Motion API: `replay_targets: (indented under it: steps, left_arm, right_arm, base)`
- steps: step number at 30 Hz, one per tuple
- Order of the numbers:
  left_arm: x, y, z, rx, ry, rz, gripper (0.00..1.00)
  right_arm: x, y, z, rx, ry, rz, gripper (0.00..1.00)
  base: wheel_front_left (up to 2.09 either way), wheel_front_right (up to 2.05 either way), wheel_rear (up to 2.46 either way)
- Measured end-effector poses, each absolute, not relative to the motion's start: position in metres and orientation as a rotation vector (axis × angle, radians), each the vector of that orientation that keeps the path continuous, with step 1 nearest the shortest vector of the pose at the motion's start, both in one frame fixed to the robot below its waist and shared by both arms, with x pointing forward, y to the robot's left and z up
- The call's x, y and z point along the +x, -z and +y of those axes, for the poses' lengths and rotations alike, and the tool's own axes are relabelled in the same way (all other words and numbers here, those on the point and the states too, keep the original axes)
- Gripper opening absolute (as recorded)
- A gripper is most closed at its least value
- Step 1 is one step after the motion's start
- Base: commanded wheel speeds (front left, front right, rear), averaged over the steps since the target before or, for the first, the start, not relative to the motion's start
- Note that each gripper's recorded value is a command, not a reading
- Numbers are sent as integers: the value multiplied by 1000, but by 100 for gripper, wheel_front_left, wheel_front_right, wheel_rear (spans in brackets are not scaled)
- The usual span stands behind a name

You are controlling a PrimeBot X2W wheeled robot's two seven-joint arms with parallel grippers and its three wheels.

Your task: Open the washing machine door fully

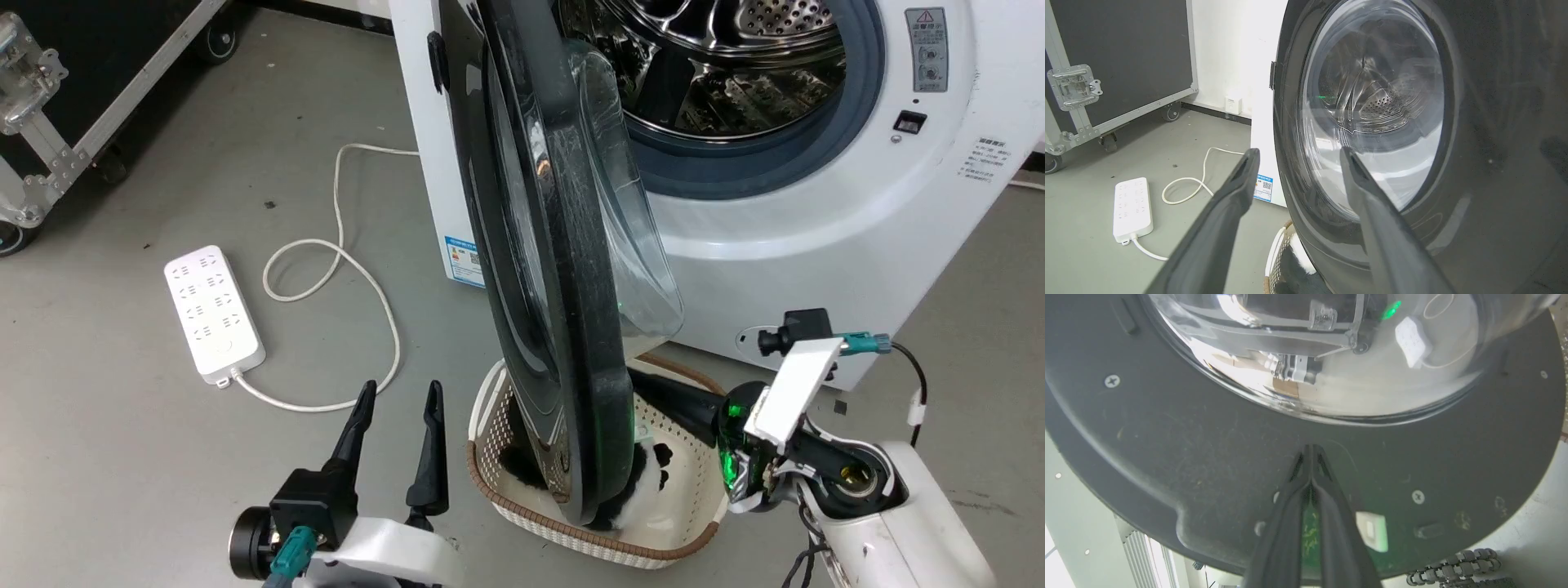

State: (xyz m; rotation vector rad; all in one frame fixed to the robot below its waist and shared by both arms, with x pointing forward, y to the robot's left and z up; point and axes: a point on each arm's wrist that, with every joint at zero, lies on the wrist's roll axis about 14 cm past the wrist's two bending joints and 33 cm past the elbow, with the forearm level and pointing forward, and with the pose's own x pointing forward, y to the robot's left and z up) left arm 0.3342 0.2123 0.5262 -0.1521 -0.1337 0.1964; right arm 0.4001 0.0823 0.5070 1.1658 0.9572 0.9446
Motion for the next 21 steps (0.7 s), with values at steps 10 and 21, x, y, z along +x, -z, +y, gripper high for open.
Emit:
replay_targets:
  steps: [10, 21]
  left_arm:
    - [343, -532, 211, -154, -173, -155, 100]
    - [349, -535, 205, -148, -123, -171, 100]
  right_arm:
    - [464, -543, -7, 943, -653, 450, 100]
    - [443, -590, -133, 333, -360, -158, 100]
  base:
    - [0, 0, 0]
    - [0, 0, 0]
